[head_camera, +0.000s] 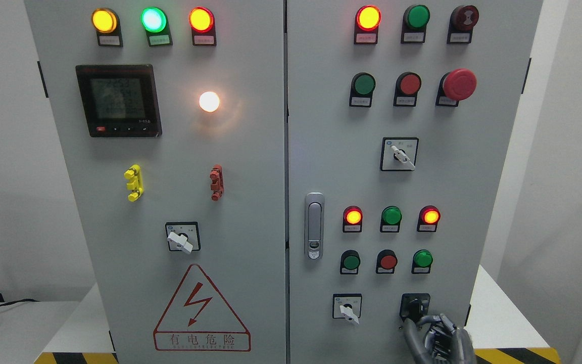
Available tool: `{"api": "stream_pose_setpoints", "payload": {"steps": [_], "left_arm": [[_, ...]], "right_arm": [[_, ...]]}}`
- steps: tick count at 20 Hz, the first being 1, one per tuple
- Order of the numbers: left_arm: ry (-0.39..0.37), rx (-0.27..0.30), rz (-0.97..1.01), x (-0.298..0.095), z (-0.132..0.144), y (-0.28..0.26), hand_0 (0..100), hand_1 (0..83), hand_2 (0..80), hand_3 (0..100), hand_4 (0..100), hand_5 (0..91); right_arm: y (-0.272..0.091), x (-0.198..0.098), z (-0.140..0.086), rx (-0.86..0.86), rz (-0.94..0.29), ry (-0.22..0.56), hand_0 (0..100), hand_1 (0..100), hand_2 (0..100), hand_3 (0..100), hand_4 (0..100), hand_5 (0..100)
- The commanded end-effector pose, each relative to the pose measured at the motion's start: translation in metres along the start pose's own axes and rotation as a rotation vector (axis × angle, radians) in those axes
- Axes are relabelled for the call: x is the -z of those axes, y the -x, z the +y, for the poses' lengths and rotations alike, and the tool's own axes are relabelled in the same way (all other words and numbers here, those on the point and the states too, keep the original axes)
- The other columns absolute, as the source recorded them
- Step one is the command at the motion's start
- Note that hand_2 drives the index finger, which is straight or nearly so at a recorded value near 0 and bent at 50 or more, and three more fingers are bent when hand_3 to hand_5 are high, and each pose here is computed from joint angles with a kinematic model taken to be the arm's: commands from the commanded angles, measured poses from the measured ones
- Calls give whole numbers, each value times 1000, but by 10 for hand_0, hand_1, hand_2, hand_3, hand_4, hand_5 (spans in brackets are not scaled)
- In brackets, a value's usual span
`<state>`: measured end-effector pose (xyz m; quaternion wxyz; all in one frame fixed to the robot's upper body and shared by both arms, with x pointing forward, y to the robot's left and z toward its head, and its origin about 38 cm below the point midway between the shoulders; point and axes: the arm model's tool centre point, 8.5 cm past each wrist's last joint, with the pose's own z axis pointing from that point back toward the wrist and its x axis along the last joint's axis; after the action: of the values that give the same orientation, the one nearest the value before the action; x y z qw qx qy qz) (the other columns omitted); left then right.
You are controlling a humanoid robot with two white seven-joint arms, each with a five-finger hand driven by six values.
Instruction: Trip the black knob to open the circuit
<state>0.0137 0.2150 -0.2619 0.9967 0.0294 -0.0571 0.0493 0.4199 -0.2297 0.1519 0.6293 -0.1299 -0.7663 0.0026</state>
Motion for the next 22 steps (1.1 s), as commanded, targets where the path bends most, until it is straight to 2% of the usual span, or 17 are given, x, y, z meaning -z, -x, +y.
{"api": "stream_pose_setpoints", "payload": {"steps": [1,22], "left_arm": [[0,-5,0,0,0,0,120,389,0,0,0,0],[0,-5,0,0,0,0,120,389,0,0,0,0]], "right_arm": [[-2,-2,11,2,-5,-31,399,632,561,966,1000,1000],[-4,0,11,3,-10,-32,399,633,562,966,1000,1000]]}}
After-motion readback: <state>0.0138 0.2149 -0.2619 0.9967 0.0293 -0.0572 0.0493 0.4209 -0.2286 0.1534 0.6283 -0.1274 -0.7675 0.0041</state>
